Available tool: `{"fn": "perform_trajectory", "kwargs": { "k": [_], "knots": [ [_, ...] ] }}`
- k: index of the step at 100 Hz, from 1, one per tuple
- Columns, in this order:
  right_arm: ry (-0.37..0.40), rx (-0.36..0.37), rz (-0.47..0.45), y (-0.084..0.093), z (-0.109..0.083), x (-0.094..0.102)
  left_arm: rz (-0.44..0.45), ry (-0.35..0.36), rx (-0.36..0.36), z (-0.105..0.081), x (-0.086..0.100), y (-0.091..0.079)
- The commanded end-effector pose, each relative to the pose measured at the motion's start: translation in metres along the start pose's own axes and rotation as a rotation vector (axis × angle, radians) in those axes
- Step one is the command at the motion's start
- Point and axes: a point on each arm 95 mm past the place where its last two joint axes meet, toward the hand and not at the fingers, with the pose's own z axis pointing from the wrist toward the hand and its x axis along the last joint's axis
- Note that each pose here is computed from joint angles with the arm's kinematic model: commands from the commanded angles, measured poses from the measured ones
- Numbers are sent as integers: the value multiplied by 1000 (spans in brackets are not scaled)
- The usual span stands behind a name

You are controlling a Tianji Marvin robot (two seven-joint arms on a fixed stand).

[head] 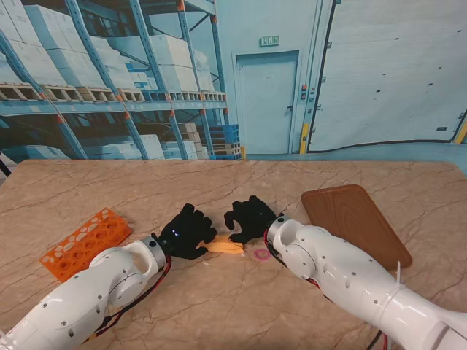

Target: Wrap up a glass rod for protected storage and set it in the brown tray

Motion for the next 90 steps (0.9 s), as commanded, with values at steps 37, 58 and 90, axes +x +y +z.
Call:
{"fn": "perform_trajectory", "kwargs": {
  "k": [37,58,90],
  "knots": [
    [47,7,-77,-7,-6,6,-32,-75,69,5,-1,-7],
    [62,5,-91,-7,-8,8,-38,-91,52,14,-1,-7],
    [48,29,-121,-12,-5,7,0,-27,-79,20,7,10]
  ]
}}
